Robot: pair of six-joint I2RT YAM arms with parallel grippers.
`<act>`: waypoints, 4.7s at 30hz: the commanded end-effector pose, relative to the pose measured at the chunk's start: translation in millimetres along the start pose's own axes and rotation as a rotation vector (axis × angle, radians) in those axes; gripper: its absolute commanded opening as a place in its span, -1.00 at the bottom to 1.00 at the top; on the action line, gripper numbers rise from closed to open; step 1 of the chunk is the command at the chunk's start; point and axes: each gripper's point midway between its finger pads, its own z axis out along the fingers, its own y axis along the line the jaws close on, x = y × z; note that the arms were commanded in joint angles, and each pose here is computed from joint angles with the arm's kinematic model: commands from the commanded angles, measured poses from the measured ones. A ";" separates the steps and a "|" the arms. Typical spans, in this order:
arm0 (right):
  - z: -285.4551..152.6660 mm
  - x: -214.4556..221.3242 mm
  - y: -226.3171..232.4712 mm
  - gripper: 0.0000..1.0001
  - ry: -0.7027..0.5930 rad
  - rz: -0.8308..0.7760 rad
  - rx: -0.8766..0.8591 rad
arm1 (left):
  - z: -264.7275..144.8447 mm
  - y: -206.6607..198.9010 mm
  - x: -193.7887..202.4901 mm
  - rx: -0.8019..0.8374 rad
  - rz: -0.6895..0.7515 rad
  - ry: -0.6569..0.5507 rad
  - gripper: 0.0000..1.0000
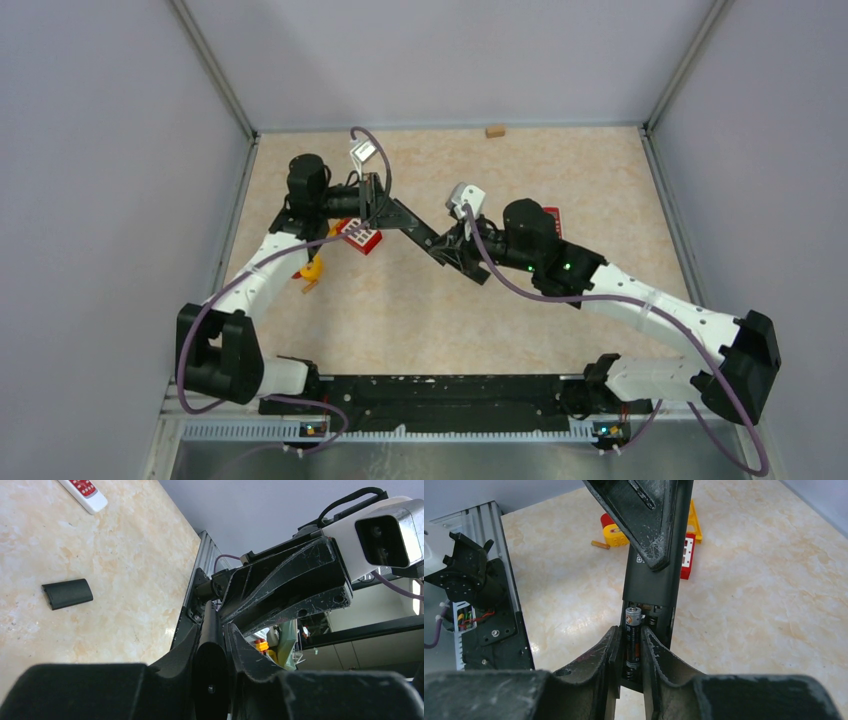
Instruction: Load the batteries into the remote control
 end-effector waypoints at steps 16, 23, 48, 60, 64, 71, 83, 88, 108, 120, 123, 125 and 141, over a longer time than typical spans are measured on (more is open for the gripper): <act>-6.8 -23.2 -0.2 -0.24 -0.008 0.060 0.030 | 2.9 -8.4 -11.2 0.026 0.043 0.013 -1.00; -16.9 -44.3 -9.7 0.09 -0.051 0.138 0.109 | 5.5 6.6 -14.9 -0.006 0.037 -0.003 -1.00; -13.7 -44.2 -61.0 0.77 -0.282 1.055 0.094 | 4.2 7.0 -47.6 -0.070 -0.002 -0.274 -1.00; 6.1 -44.5 -56.0 0.77 -0.250 1.067 0.006 | 4.1 1.7 -49.0 -0.058 -0.009 -0.272 -1.00; 8.6 -45.3 -56.7 0.76 -0.250 1.060 0.001 | 4.0 2.3 -48.3 -0.062 -0.009 -0.271 -1.00; 10.3 -47.0 -58.5 0.60 -0.248 1.044 0.006 | 4.2 5.3 -46.3 -0.068 -0.013 -0.264 -1.00; 13.3 -48.5 -61.1 0.25 -0.237 1.043 0.016 | 4.1 8.1 -42.2 -0.069 -0.011 -0.257 -1.00; 14.5 -46.8 -61.3 0.08 -0.229 1.046 0.019 | 4.1 7.9 -42.2 -0.069 -0.011 -0.256 -1.00; 3.2 -52.8 -62.4 0.67 -0.295 0.936 0.027 | -0.6 7.8 -50.4 -0.098 -0.032 -0.271 -1.00; 14.2 -23.0 -85.3 0.69 -0.194 0.794 0.170 | -114.5 53.2 -84.3 -0.606 -0.039 -0.530 -1.00; 31.3 -16.0 -79.4 0.45 -0.175 0.767 0.096 | -159.1 57.7 -88.6 -0.754 -0.071 -0.662 -1.00; 54.5 -4.7 -72.1 0.22 -0.132 0.740 0.049 | -183.5 55.8 -90.7 -0.834 -0.081 -0.751 -1.00; 227.3 51.4 106.1 0.12 -0.040 0.205 -0.270 | -261.5 12.3 -143.0 -0.716 -0.157 -1.018 -1.00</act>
